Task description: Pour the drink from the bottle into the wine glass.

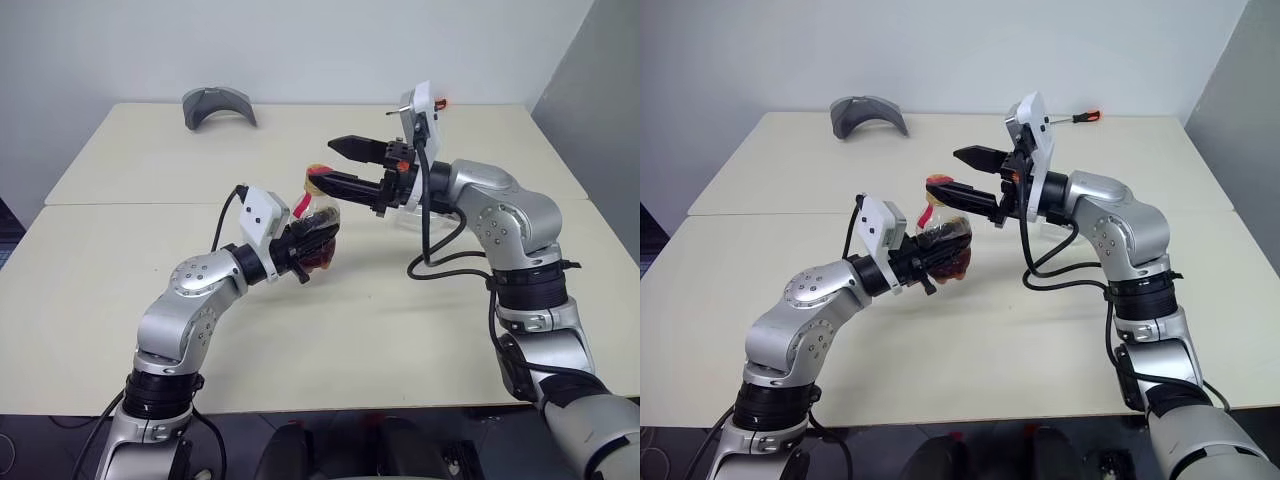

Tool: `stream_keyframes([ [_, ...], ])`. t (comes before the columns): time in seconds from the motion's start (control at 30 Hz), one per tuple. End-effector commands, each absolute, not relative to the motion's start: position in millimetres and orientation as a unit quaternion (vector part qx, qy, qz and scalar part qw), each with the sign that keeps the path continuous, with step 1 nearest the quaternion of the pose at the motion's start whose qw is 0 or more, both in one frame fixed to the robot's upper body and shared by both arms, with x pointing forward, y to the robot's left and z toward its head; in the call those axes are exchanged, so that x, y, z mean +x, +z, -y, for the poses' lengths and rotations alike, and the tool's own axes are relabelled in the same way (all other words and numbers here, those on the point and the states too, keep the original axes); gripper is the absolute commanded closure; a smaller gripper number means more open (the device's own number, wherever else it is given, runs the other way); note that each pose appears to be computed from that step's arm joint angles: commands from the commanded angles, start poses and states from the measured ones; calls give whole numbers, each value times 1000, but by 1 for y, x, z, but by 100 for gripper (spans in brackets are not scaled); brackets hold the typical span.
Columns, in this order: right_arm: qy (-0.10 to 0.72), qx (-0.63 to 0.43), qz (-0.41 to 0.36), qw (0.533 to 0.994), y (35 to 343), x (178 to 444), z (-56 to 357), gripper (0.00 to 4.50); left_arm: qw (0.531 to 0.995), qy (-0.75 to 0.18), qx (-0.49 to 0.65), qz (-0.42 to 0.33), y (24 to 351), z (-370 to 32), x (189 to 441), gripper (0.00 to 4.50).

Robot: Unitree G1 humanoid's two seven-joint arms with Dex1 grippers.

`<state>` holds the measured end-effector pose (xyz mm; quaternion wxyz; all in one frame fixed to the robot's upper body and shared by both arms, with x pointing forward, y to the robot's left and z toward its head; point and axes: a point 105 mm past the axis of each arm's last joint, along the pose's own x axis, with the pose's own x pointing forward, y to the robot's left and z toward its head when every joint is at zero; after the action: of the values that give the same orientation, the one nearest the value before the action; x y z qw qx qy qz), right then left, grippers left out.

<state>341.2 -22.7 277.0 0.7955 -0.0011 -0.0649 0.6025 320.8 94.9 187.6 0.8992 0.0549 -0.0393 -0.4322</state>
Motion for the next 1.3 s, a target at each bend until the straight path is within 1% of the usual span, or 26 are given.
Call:
stream_keyframes([
  [0.03, 600, -13, 80, 796, 282, 340, 29, 0, 893, -439, 60, 77, 207, -92, 318, 353],
  [0.13, 596, -17, 77, 799, 281, 340, 35, 0, 893, -439, 60, 77, 207, -92, 318, 353],
  [0.3, 582, -27, 62, 810, 274, 342, 57, 0, 894, -438, 62, 77, 207, -93, 318, 353],
  [0.43, 579, -31, 57, 813, 271, 342, 63, 0, 894, -438, 64, 77, 207, -94, 318, 353],
  [0.53, 589, -22, 58, 806, 272, 338, 59, 0, 893, -439, 65, 78, 208, -93, 319, 353],
  [0.67, 621, 21, 62, 781, 282, 324, 47, 0, 891, -441, 66, 80, 210, -92, 321, 353],
  [0.8, 633, 41, 69, 770, 289, 317, 36, 0, 891, -442, 67, 80, 210, -92, 321, 353],
  [1.03, 628, 55, 82, 772, 296, 321, 24, 0, 891, -442, 68, 81, 210, -92, 320, 353],
  [1.3, 634, 57, 85, 766, 296, 322, 11, 0, 892, -440, 69, 81, 211, -92, 320, 353],
])
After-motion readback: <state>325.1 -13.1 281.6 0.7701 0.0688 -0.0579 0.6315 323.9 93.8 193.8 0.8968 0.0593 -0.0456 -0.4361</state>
